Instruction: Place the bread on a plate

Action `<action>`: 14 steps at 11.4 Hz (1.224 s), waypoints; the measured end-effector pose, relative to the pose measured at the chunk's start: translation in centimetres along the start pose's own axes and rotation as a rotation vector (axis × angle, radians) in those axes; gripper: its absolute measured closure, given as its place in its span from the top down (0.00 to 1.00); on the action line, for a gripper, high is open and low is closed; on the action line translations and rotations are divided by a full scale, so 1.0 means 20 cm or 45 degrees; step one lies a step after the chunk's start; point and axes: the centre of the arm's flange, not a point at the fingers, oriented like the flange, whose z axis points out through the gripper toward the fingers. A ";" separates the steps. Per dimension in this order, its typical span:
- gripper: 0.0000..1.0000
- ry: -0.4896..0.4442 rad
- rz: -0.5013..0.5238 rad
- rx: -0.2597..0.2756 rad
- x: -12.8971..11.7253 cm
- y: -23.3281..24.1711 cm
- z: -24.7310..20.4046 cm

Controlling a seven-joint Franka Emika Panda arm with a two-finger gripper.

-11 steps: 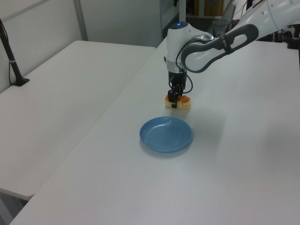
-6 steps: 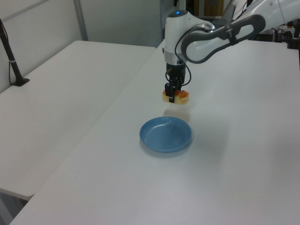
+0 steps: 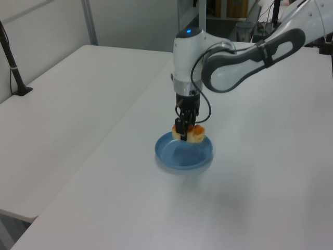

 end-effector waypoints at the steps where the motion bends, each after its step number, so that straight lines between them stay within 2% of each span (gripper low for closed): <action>1: 0.65 0.033 -0.008 0.015 0.02 -0.05 0.04; 6: 0.69 0.059 0.013 0.027 0.05 -0.07 0.14; 9: 1.00 0.059 0.014 0.026 0.05 -0.07 0.14; 10: 1.00 0.071 0.020 0.027 0.06 -0.05 0.11; 12: 1.00 0.075 0.047 0.010 0.09 0.03 -0.08; 14: 1.00 0.027 -0.009 -0.052 0.07 0.27 -0.41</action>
